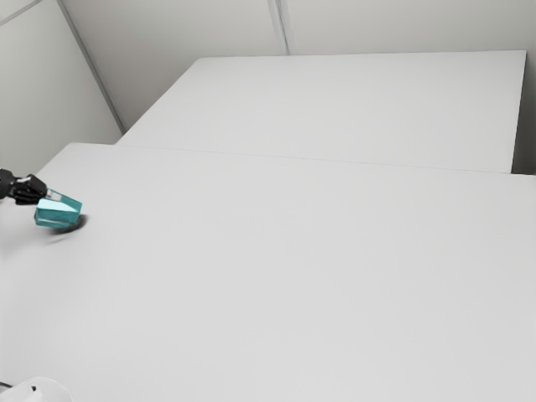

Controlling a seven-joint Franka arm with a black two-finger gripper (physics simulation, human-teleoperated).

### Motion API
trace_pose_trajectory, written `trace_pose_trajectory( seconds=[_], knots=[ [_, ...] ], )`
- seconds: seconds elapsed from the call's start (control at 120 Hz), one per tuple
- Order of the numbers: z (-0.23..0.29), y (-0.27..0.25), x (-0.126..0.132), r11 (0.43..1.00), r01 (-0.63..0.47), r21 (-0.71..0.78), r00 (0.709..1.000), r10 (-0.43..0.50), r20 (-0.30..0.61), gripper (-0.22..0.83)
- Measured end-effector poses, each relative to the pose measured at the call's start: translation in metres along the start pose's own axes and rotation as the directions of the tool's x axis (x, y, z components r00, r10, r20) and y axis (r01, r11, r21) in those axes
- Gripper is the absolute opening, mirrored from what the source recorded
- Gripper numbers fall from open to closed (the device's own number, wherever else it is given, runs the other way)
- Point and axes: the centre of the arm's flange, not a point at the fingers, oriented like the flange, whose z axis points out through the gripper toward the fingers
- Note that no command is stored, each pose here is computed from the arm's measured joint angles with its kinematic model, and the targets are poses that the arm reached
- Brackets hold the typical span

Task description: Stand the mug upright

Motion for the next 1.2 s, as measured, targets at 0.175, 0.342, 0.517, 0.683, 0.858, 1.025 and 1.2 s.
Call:
trace_pose_trajectory(
  seconds=[0.175, 0.342, 0.517, 0.683, 0.858, 1.025, 1.2],
  knots=[
    [0.016, 0.039, 0.007, 0.998, -0.051, 0.033, 0.996, 0.048, 0.082, -0.16],
    [0.035, 0.112, 0.022, 0.984, -0.152, 0.091, 0.971, 0.132, 0.197, -0.16],
    [0.052, 0.170, 0.015, 0.960, -0.229, 0.162, 0.929, 0.166, 0.331, -0.17],
    [0.069, 0.225, 0.004, 0.932, -0.292, 0.214, 0.890, 0.183, 0.419, -0.17],
    [0.085, 0.276, -0.005, 0.899, -0.340, 0.277, 0.867, 0.186, 0.463, -0.17],
    [0.095, 0.332, -0.013, 0.849, -0.385, 0.362, 0.850, 0.173, 0.497, -0.17],
    [0.107, 0.367, -0.033, 0.834, -0.395, 0.386, 0.846, 0.167, 0.506, -0.17]
  ],
)
